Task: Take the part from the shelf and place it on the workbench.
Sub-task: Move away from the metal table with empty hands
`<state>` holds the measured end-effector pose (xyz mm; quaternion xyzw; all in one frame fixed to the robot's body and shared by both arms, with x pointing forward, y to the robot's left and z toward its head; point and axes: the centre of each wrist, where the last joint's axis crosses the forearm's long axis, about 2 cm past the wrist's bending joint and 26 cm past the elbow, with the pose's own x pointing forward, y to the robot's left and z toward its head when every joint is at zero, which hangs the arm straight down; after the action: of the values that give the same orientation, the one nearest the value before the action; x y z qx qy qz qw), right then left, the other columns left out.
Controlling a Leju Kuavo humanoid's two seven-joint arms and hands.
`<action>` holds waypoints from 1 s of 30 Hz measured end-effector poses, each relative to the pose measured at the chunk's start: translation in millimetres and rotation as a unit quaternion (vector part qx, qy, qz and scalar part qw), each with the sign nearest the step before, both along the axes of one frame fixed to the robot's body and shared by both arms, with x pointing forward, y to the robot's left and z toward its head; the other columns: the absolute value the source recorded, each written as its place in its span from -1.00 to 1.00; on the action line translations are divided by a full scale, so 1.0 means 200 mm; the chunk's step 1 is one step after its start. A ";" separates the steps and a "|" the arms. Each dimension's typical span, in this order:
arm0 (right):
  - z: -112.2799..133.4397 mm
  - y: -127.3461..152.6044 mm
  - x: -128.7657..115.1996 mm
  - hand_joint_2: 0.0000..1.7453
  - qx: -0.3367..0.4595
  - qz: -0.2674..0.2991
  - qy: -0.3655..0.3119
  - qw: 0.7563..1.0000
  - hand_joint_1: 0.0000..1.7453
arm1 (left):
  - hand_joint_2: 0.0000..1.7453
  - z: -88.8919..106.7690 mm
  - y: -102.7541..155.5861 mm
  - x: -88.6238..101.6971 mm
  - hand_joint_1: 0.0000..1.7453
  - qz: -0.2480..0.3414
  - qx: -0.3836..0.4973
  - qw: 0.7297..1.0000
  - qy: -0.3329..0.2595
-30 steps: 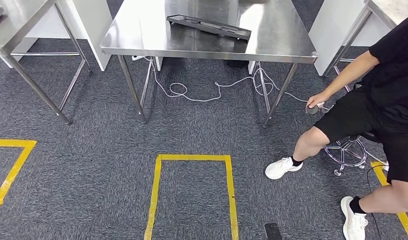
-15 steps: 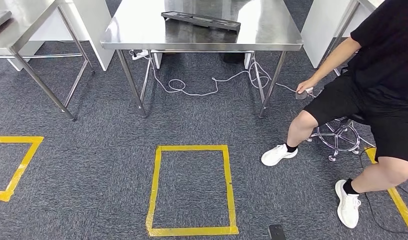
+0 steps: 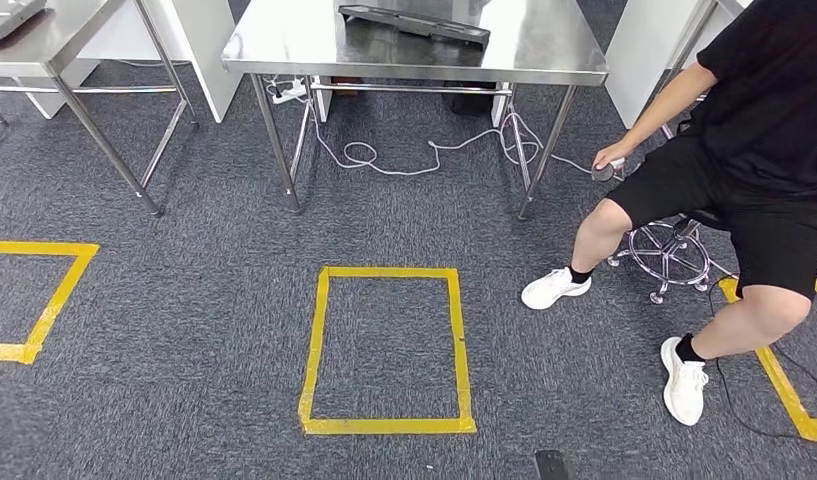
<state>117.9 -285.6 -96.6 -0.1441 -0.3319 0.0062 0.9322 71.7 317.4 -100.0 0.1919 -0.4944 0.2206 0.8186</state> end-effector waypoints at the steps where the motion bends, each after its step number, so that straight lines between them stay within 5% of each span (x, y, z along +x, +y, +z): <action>1: 0.00 0.00 0.00 -1.00 0.000 0.001 0.001 1.000 -1.00 | -1.00 0.00 0.00 0.00 -1.00 0.002 0.002 1.000 0.001; 30: 0.01 0.02 0.02 -1.00 -0.010 0.010 0.010 1.000 -1.00 | -1.00 0.00 0.00 -0.01 -1.00 0.016 0.024 0.999 0.018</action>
<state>121.8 -281.1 -95.4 -0.1500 -0.3236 0.0204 0.9340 70.5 318.1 -100.2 0.2233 -0.4819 0.2180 0.8188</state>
